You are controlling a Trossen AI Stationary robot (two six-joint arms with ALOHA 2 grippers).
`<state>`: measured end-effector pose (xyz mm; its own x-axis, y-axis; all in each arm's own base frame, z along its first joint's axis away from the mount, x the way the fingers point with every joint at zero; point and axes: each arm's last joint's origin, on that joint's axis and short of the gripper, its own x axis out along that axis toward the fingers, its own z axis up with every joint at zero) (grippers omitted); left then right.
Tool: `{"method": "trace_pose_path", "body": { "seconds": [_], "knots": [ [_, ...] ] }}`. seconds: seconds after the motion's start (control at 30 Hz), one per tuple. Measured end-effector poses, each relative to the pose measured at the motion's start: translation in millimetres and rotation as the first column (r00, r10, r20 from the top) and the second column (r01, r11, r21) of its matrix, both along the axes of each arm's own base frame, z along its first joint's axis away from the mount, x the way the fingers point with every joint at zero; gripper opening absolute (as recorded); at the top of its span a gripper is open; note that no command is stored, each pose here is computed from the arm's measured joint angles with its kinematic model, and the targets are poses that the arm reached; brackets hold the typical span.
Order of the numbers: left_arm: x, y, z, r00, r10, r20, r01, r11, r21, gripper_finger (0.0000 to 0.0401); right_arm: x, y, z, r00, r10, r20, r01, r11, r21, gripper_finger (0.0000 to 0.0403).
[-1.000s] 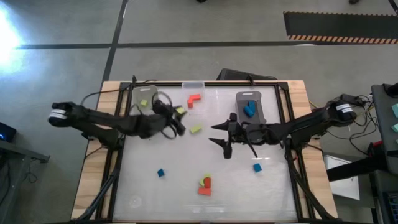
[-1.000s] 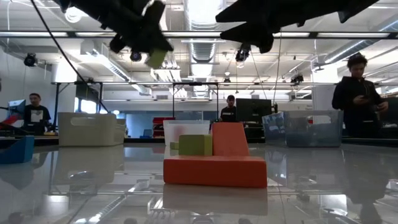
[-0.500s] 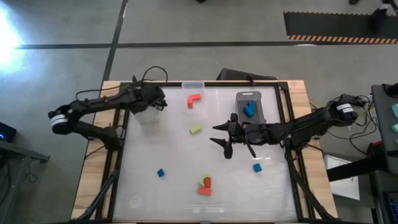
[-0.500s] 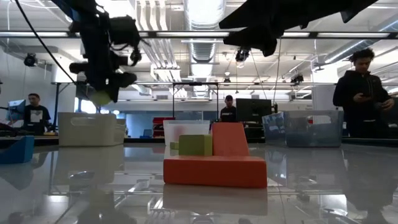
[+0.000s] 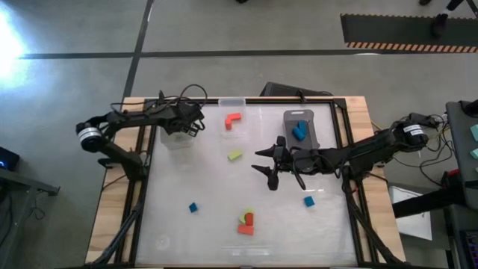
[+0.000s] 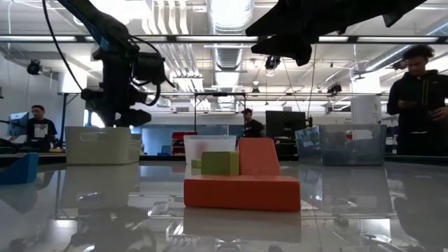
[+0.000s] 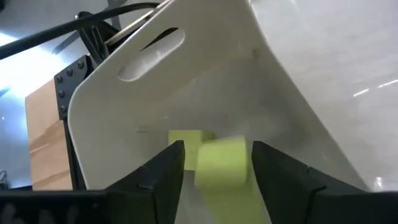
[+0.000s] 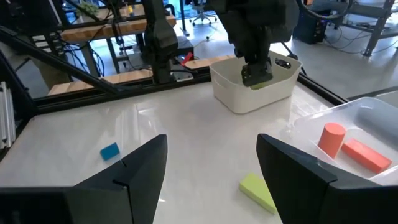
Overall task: Sort & place blocks by color
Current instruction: Put the green block into the white bin, then put the blue block into the black bin
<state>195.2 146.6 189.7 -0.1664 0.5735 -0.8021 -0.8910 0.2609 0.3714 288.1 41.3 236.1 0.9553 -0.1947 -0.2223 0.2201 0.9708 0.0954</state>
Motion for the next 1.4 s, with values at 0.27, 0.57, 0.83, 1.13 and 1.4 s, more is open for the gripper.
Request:
{"method": "trace_pose_path", "body": {
  "seconds": [0.27,0.57,0.83,1.13,1.4],
  "knots": [
    [1,-7,9,0.999,-0.031,0.031,0.03,0.999,0.024,0.0181,0,0,-1,1.0,-0.006,-0.008,0.006,1.0,0.026,0.0237],
    [27,-67,42,0.922,-0.303,0.242,0.272,0.95,0.153,0.0182,-5,-1,-15,0.99,-0.041,-0.136,0.058,0.99,0.129,0.0237],
    [69,-145,52,0.65,-0.665,0.369,0.582,0.747,0.322,0.0183,-16,-3,-34,0.94,-0.084,-0.332,0.165,0.961,0.223,0.0237],
    [80,-174,49,0.548,-0.726,0.415,0.631,0.685,0.364,0.0183,-29,5,-42,0.837,0.118,-0.534,0.155,0.885,0.44,0.023],
    [81,-174,48,0.552,-0.724,0.413,0.631,0.687,0.361,0.0183,-39,21,-19,0.686,0.129,-0.716,0.235,0.892,0.386,0.0207]
  ]
}}
